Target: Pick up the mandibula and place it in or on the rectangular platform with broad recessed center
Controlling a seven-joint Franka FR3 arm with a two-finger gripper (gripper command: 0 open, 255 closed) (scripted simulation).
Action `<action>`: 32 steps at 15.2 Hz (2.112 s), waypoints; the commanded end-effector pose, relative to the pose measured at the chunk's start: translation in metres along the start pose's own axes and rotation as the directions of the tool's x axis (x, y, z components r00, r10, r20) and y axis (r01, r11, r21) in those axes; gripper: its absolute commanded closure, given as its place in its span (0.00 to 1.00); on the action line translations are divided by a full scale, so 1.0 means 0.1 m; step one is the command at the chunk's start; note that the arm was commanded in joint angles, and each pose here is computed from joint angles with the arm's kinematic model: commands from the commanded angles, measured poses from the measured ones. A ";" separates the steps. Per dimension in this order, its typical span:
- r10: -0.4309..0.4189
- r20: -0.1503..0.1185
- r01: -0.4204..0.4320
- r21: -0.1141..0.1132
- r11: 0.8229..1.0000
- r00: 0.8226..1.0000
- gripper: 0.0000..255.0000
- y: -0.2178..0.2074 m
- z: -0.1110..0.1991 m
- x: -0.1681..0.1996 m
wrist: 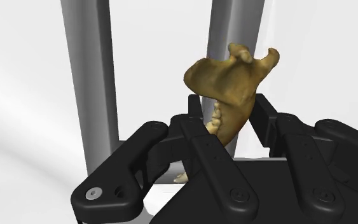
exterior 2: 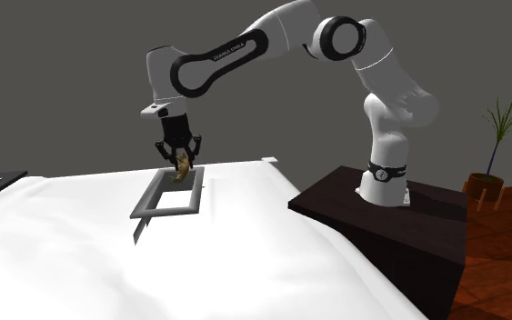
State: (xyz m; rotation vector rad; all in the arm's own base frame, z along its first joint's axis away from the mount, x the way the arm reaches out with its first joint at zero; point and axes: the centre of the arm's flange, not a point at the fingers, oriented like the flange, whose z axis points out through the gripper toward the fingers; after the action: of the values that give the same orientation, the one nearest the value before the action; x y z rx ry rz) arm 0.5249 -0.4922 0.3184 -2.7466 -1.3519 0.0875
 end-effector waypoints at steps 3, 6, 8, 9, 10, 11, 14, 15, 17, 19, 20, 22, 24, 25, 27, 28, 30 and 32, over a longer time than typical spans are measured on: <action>-0.001 0.000 0.001 0.000 1.000 1.000 1.00 0.24 -0.01 -0.48; -0.001 0.000 0.001 0.000 1.000 1.000 1.00 0.25 0.15 -0.47; -0.001 0.000 0.001 0.000 1.000 1.000 1.00 0.26 0.26 -0.47; -0.001 0.000 0.001 0.000 1.000 1.000 1.00 0.27 0.31 -0.47; -0.001 0.000 0.001 0.000 1.000 1.000 1.00 0.27 0.36 -0.47; -0.001 0.000 0.001 0.000 1.000 1.000 1.00 0.28 0.41 -0.47; -0.001 0.000 0.001 0.000 1.000 1.000 1.00 0.29 0.57 -0.47; -0.001 0.000 0.001 0.000 1.000 1.000 1.00 0.30 0.62 -0.47; -0.001 0.000 0.001 0.000 1.000 1.000 1.00 0.31 0.74 -0.46; -0.001 0.000 0.001 0.000 1.000 1.000 1.00 0.31 0.74 -0.46; -0.001 0.000 0.001 0.000 1.000 1.000 1.00 0.31 0.74 -0.46; -0.001 0.000 0.001 0.000 1.000 1.000 1.00 0.31 0.74 -0.46; -0.001 0.000 0.001 0.000 1.000 1.000 1.00 0.31 0.74 -0.46; -0.001 0.000 0.001 0.000 1.000 1.000 1.00 0.31 0.74 -0.46; -0.001 0.000 0.001 0.000 1.000 1.000 0.00 0.31 0.73 -0.46; -0.001 0.000 0.001 0.000 1.000 1.000 0.00 0.31 0.73 -0.45; -0.001 0.000 0.001 0.000 1.000 1.000 0.00 0.31 0.73 -0.45; -0.001 0.000 0.001 0.000 1.000 1.000 0.00 0.31 0.61 -0.46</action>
State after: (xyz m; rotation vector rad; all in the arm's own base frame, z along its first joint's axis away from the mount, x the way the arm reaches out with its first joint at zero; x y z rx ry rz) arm 0.5159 -0.5447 0.2483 -2.7459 -1.3532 0.0879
